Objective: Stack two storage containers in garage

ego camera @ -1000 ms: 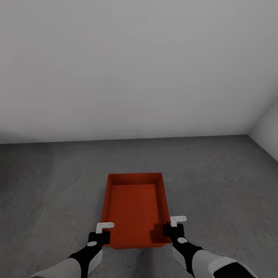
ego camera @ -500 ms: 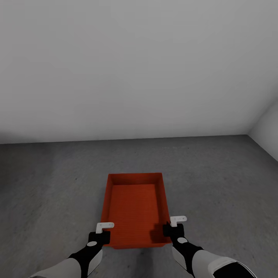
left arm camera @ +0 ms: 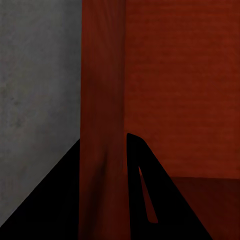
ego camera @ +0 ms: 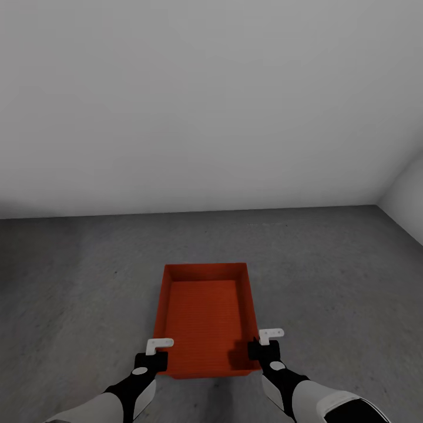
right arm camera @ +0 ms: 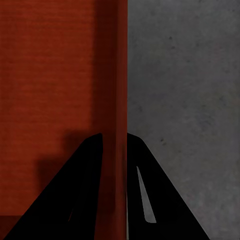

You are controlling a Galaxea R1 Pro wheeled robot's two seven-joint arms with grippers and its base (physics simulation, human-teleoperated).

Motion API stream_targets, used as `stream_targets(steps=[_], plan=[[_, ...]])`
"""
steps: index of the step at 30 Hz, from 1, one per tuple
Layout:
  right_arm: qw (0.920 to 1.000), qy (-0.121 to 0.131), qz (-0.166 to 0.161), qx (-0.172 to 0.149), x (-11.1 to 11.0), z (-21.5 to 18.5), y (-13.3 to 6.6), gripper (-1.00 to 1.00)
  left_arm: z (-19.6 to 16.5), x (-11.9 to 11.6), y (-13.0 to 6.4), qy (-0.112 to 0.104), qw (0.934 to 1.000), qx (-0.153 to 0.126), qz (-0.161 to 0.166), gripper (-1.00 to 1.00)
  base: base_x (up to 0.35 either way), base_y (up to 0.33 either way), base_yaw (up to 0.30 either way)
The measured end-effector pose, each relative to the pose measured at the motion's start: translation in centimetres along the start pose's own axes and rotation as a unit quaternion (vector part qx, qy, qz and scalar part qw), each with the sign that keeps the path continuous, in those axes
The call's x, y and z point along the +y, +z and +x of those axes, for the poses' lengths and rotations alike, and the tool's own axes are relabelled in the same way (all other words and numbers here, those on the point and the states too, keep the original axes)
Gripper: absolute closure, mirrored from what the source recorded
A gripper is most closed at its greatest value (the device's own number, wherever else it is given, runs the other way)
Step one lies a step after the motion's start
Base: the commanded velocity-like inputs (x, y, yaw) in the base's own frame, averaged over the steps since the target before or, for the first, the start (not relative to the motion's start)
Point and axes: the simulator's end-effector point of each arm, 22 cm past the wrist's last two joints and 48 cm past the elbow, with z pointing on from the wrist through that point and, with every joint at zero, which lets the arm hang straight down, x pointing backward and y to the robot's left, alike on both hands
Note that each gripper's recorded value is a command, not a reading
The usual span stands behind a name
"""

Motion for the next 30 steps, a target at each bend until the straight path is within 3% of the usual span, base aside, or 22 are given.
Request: stream_targets(steps=[30], plan=[[1.0,0.0,0.0,0.0,0.0,0.0,0.01,1.0,0.02,-0.01,0.0,0.0,1.0,0.0,0.0,1.0,0.0,0.0,0.034]])
